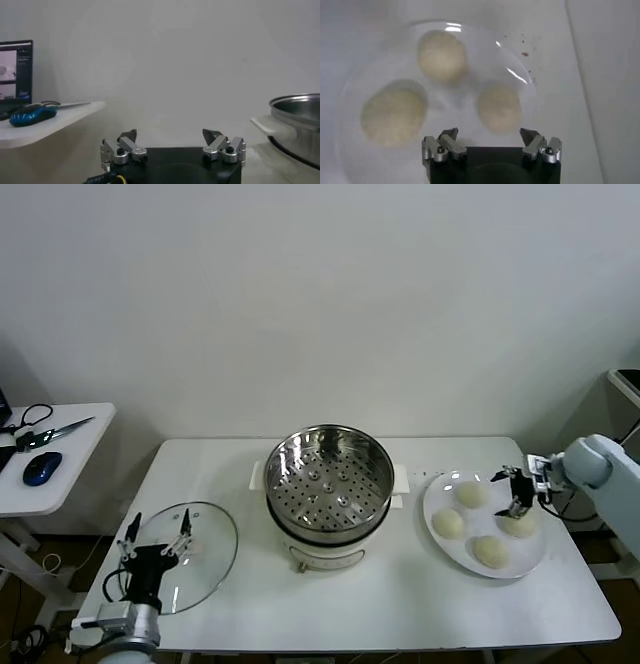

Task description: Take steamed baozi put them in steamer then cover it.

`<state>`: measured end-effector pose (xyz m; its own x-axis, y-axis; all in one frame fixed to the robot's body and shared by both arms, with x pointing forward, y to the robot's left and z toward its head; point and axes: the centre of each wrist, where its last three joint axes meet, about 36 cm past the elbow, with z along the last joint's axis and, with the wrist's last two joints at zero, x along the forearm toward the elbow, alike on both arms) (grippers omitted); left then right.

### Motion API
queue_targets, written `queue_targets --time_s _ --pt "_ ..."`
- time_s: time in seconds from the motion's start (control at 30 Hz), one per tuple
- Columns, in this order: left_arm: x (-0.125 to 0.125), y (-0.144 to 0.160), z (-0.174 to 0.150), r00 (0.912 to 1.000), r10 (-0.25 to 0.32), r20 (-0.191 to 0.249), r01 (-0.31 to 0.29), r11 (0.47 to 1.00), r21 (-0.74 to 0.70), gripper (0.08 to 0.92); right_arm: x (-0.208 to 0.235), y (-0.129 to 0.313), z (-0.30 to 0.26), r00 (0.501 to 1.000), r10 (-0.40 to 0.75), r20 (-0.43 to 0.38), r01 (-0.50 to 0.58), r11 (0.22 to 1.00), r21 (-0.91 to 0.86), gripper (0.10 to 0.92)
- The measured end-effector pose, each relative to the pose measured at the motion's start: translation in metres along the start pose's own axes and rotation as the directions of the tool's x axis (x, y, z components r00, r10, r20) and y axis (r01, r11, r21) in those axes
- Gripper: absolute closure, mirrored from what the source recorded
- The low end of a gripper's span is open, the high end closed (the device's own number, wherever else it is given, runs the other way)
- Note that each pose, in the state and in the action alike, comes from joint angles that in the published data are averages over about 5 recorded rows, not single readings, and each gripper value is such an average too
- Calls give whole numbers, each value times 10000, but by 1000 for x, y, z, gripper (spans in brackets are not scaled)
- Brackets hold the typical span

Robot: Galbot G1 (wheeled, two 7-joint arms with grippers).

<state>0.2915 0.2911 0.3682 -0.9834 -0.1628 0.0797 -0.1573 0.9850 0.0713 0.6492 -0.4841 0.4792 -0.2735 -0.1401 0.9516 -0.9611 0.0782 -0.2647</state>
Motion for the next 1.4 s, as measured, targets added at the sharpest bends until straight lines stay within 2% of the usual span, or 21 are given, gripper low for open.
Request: queue_targets --time_s 0.33,0.9,1.17,1.4 --pt "-2 6 -1 9999 -122 -54 121 9999 -50 177 -22 -33 -27 9946 -664 -795 700 9966 445 200" --pt "-2 16 0 9995 -298 -133 296 9994 -158 177 -50 -48 -56 9853 -1190 -1227 1284 9892 713 200" --pt "-2 16 0 9994 -319 -142 316 9994 -159 177 -53 -49 -56 9820 -1328 -1341 1439 9866 767 287" --pt "-1 17 1 9993 -335 -161 333 9993 -161 177 -50 -52 -59 9835 -1316 -1246 1426 9862 839 329"
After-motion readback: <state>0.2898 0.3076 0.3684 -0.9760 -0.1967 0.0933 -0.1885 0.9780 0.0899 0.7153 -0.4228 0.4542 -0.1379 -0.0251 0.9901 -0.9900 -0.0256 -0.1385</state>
